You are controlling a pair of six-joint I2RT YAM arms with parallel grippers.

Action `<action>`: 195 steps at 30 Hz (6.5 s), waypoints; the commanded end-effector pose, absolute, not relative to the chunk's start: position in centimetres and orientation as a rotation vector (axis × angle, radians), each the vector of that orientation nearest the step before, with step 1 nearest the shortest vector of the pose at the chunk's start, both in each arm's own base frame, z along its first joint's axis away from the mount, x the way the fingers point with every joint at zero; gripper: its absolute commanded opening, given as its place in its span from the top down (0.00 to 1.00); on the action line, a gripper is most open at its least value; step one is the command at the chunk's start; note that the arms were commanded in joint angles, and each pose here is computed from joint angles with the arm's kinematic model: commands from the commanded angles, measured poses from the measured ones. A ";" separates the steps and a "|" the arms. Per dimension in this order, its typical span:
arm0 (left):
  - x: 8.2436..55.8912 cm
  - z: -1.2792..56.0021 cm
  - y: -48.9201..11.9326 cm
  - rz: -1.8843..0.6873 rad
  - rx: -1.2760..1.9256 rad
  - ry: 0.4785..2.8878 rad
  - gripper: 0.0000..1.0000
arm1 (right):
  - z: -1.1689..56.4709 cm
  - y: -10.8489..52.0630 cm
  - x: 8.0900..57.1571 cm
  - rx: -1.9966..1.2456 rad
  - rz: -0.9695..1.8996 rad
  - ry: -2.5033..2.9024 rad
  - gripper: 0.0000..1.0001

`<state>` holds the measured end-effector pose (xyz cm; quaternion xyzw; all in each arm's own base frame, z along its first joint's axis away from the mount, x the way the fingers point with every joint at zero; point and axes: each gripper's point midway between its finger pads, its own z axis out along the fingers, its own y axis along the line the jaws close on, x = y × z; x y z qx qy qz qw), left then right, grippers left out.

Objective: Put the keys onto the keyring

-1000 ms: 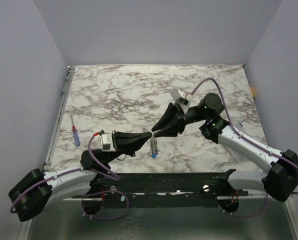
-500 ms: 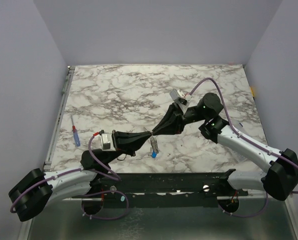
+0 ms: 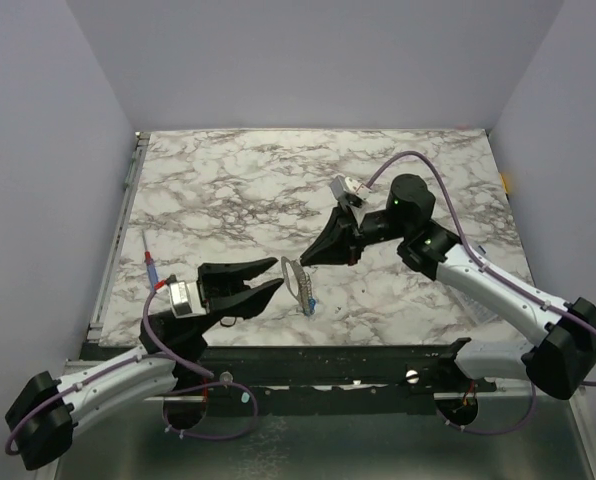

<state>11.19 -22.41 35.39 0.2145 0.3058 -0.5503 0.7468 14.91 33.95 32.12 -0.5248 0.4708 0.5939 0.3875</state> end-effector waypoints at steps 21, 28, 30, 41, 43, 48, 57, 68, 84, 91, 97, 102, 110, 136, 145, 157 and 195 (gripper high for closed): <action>13.8 32.5 -24.9 -0.735 1.215 1.321 0.65 | 28.2 33.7 16.9 -1.554 1.092 1.613 0.99; 14.5 30.3 -24.9 -0.669 1.317 1.423 0.62 | 28.6 32.7 15.7 -1.559 1.080 1.623 0.99; 14.5 30.1 -25.3 -0.683 1.337 1.422 0.63 | 28.9 32.5 15.1 -1.564 1.099 1.602 0.99; 14.2 30.1 -27.7 -0.763 1.453 1.379 0.74 | 29.1 32.0 12.6 -1.594 1.142 1.553 0.99; 14.0 30.0 -28.0 -0.788 1.469 1.379 0.75 | 28.9 32.0 12.5 -1.595 1.138 1.560 0.99; 13.8 29.8 -28.3 -0.803 1.499 1.364 0.78 | 28.9 32.0 12.3 -1.598 1.139 1.556 0.99; 13.0 28.4 -29.2 -0.877 1.553 1.359 1.00 | 29.4 31.9 11.7 -1.604 1.151 1.500 0.99; 12.9 31.1 -30.0 -0.949 1.349 1.208 1.00 | 31.3 31.6 12.6 -1.498 1.077 1.392 0.69; 12.3 36.0 -27.9 -1.047 0.938 0.952 1.00 | 37.1 30.3 13.2 -1.114 1.057 1.102 0.37; 11.7 37.0 -27.3 -1.111 0.844 0.883 1.00 | 36.3 30.7 13.2 -1.063 1.140 1.131 0.45; 11.5 37.6 -26.4 -1.129 0.768 0.830 1.00 | 36.2 30.9 13.1 -1.075 1.171 1.121 0.55; 11.4 37.5 -26.1 -1.138 0.750 0.814 1.00 | 36.1 31.4 12.6 -1.118 1.208 1.105 0.67; 11.5 37.3 -26.0 -1.136 0.736 0.811 1.00 | 35.6 32.4 12.2 -1.184 1.254 1.099 0.73; 11.5 36.7 -26.5 -1.156 0.747 0.817 1.00 | 37.2 31.7 12.5 -1.168 1.194 1.080 0.68; 11.4 36.5 -26.4 -1.160 0.742 0.814 1.00 | 37.5 31.8 12.2 -1.185 1.208 1.067 0.68; 11.5 36.6 -26.2 -1.168 0.714 0.803 1.00 | 36.6 32.5 12.4 -1.212 1.232 1.091 0.94; 14.4 30.0 -27.4 -0.811 1.209 1.280 0.66 | 30.6 30.4 14.6 -1.441 0.954 1.491 0.99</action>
